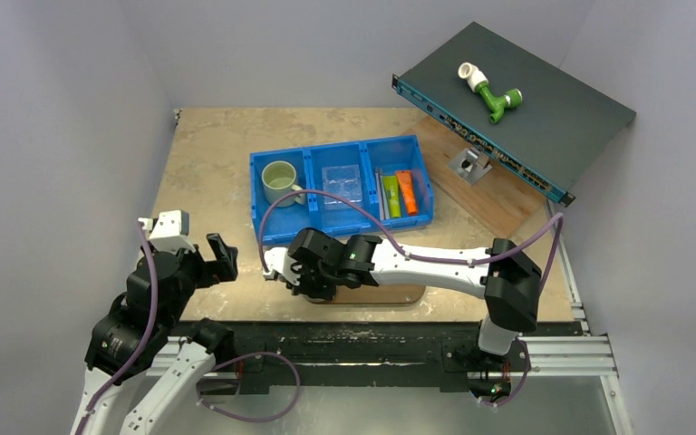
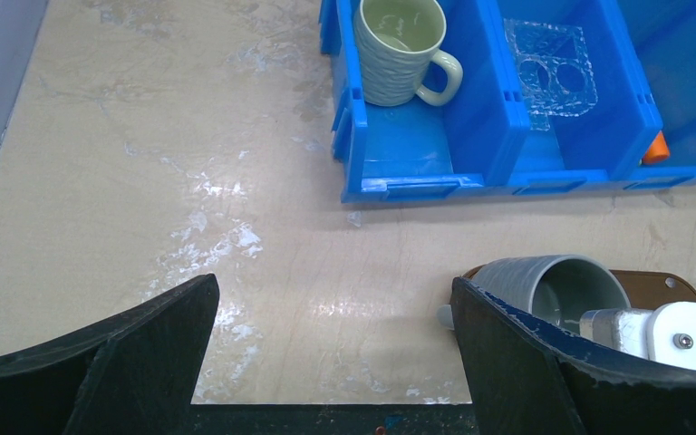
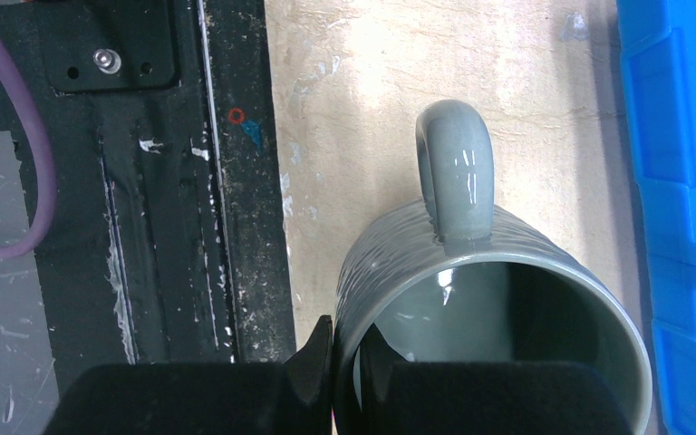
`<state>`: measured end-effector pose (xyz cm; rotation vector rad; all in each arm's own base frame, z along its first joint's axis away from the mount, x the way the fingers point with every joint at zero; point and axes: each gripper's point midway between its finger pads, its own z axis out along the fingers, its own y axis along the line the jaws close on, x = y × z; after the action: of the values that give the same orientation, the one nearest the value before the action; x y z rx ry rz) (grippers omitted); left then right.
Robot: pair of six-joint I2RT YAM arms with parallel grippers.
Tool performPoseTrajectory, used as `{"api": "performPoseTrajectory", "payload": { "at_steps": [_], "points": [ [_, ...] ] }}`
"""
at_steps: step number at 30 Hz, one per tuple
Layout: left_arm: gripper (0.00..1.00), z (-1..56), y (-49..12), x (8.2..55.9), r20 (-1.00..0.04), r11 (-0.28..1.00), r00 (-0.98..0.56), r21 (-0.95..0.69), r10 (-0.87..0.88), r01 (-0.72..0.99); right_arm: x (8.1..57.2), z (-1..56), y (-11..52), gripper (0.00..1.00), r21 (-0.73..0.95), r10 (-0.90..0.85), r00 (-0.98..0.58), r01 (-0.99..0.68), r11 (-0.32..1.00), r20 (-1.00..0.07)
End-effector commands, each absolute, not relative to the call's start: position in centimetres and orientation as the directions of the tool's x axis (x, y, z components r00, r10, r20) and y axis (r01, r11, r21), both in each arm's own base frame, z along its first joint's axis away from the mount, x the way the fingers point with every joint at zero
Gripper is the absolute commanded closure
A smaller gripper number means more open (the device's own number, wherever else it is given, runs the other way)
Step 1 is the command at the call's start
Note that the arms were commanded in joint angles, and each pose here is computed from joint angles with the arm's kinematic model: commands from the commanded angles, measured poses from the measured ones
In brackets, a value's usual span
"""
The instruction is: Prepare toiletry sets of a toothbrush and toothpaste on the tray
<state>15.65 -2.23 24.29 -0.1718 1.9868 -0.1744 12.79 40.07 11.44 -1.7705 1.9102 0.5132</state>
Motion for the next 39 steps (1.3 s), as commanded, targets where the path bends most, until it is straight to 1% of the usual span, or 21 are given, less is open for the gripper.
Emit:
{"api": "performPoseTrajectory", "payload": {
  "at_steps": [1, 30, 39],
  "points": [
    [0.0, 25.1, -2.5, 15.9, -0.899, 0.976, -0.382, -0.217, -0.212, -0.03, 13.6, 13.8, 42.3, 1.0, -0.086, -0.746, -0.025, -0.99, 0.109, -0.665],
    [0.0, 24.9, -2.7, 16.1, -0.895, 0.976, -0.394, -0.215, -0.207, -0.024, 13.3, 10.8, 41.8, 1.0, -0.052, -0.782, -0.058, -0.992, 0.115, -0.62],
    [0.0, 24.9, -2.7, 16.1, -0.895, 0.976, -0.395, -0.215, -0.207, -0.025, 13.8, 10.7, 41.5, 1.0, -0.065, -0.781, -0.08, -0.986, 0.153, -0.62]
  ]
}}
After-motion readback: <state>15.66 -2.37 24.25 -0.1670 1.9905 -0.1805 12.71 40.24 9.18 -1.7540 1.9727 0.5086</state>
